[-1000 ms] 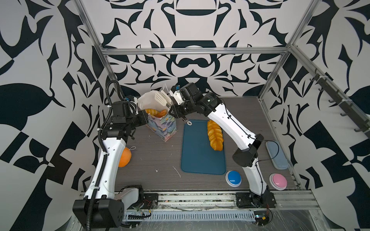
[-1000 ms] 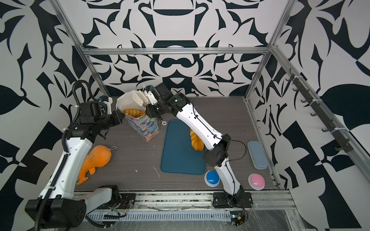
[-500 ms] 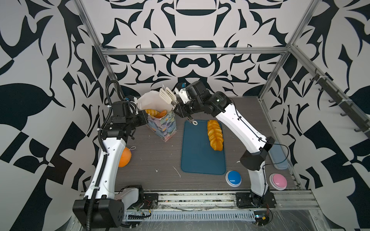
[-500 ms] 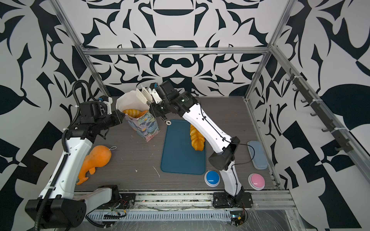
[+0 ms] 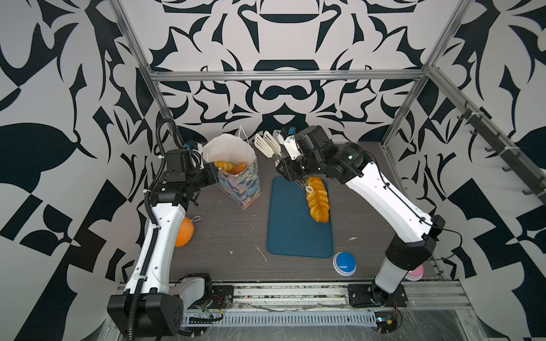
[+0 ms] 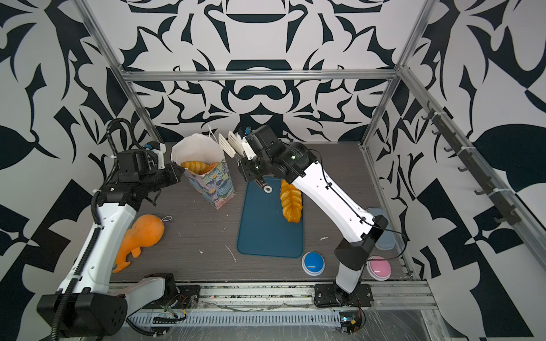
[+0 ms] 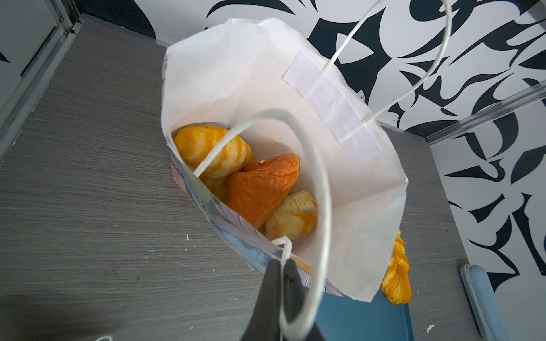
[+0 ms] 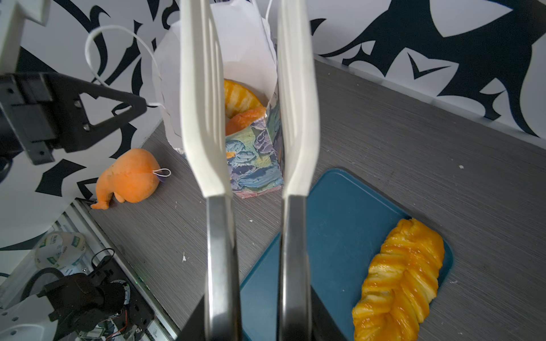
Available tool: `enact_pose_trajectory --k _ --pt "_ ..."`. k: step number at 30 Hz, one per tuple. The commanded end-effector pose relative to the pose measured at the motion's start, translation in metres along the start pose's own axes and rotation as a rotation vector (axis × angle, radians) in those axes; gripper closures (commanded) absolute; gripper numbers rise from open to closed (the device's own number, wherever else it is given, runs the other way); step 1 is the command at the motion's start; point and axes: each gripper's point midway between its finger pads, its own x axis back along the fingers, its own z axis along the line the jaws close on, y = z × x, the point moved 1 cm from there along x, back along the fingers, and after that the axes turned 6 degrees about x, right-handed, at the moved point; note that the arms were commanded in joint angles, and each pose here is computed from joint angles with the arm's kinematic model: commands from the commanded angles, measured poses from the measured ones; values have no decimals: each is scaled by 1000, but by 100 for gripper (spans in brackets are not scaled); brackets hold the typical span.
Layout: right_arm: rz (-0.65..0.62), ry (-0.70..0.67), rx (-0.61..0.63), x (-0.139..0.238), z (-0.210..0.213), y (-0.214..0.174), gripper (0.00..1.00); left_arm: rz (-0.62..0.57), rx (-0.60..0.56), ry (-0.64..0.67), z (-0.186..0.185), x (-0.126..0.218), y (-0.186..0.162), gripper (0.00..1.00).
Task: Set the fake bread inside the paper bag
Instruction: 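Move the empty tongs back over the twisted yellow bread with the right gripper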
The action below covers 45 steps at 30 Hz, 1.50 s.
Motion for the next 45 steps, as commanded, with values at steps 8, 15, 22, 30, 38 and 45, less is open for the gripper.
enact_pose_trajectory --k 8,15,22,30,38,45 --pt "-46 -108 -56 38 -49 -18 60 17 9 -9 0 0 -5 100" --pt "31 -163 -126 36 -80 -58 60 18 11 -14 0 0 -5 100" --pt "92 -211 -204 36 -108 -95 59 19 13 -15 0 -1 -5 100" --pt "144 -219 -299 29 -130 -131 59 20 14 -14 0 -1 -5 100" --pt "181 -205 -405 15 -149 -165 60 19 13 -16 -1 -1 -5 100" --pt "243 -209 -465 2 -161 -195 61 21 13 -15 0 -2 -5 100"
